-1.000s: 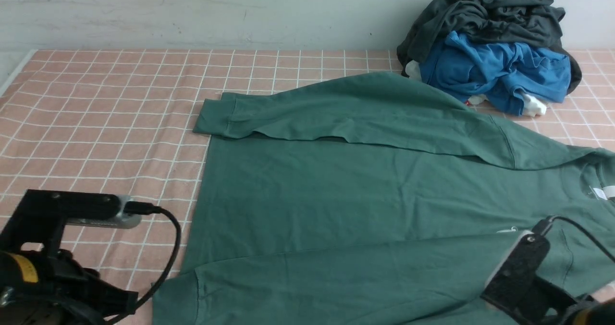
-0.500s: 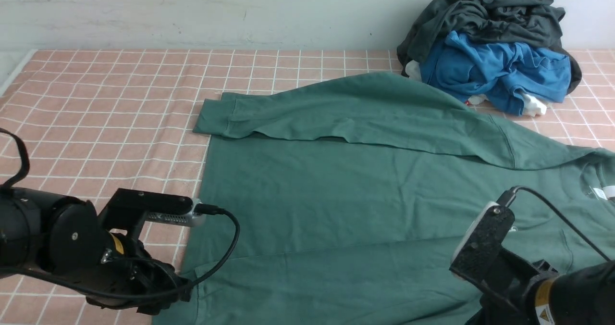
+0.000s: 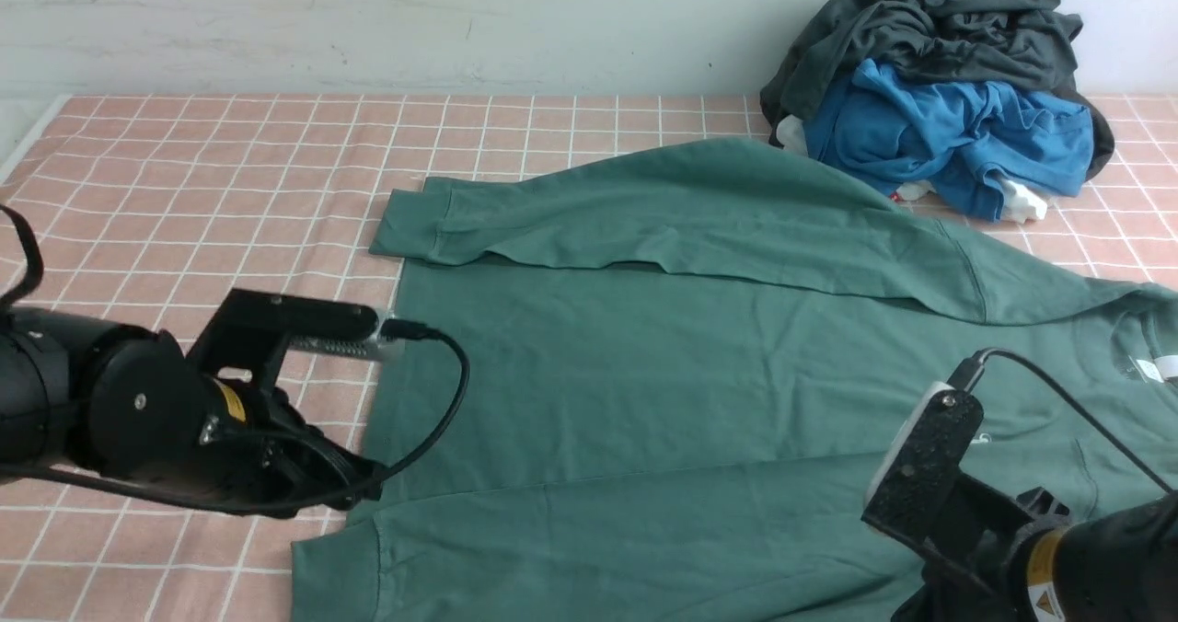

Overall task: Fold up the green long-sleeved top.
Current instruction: Use the left arm to clamp the cuff closest to it

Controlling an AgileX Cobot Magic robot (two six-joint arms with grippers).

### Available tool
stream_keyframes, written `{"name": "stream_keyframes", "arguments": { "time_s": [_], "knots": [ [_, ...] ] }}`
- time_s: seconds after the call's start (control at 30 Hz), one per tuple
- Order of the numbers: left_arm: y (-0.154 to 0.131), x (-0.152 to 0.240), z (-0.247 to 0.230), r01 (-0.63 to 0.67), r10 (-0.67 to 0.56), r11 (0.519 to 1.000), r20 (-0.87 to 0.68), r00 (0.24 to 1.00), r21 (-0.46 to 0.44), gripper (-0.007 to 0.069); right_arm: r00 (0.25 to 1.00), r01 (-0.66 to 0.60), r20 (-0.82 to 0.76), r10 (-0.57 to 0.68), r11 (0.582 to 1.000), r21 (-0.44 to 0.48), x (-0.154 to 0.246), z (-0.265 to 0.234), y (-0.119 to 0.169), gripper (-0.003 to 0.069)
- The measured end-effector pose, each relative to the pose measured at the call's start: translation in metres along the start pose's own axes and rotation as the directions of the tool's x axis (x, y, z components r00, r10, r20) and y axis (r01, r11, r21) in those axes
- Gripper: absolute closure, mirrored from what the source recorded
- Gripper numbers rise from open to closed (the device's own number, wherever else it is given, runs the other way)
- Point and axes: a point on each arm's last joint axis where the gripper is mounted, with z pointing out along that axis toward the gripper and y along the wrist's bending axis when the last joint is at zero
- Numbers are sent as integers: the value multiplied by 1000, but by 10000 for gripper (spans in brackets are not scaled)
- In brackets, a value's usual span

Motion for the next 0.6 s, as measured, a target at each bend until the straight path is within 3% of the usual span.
{"name": "stream_keyframes", "arguments": {
  "time_s": [0.1, 0.23, 0.37, 0.53, 0.6],
  "knots": [
    [-1, -7, -7, -13, 13, 1000, -17, 1000, -4, 629, 1000, 16, -1, -16, 1000, 9, 0, 0, -1, 673],
    [0, 6, -2, -16, 14, 1000, -154, 988, -13, 612, 1000, 19, -1, -19, 1000, 11, 0, 0, -1, 673],
    [2, 21, 16, -14, 7, 1000, -285, 959, -22, 491, 1000, 10, 0, -10, 1000, 7, -1, -1, -1, 673],
    [1, 22, 35, 26, -28, 1000, -294, 955, -13, 351, 999, -24, 23, 24, 1000, -7, -7, -4, -1, 673],
    [1, 22, 36, 29, -31, 1000, -297, 954, -13, 338, 999, -31, 26, 32, 999, -11, -8, -4, -1, 673]
  ]
}}
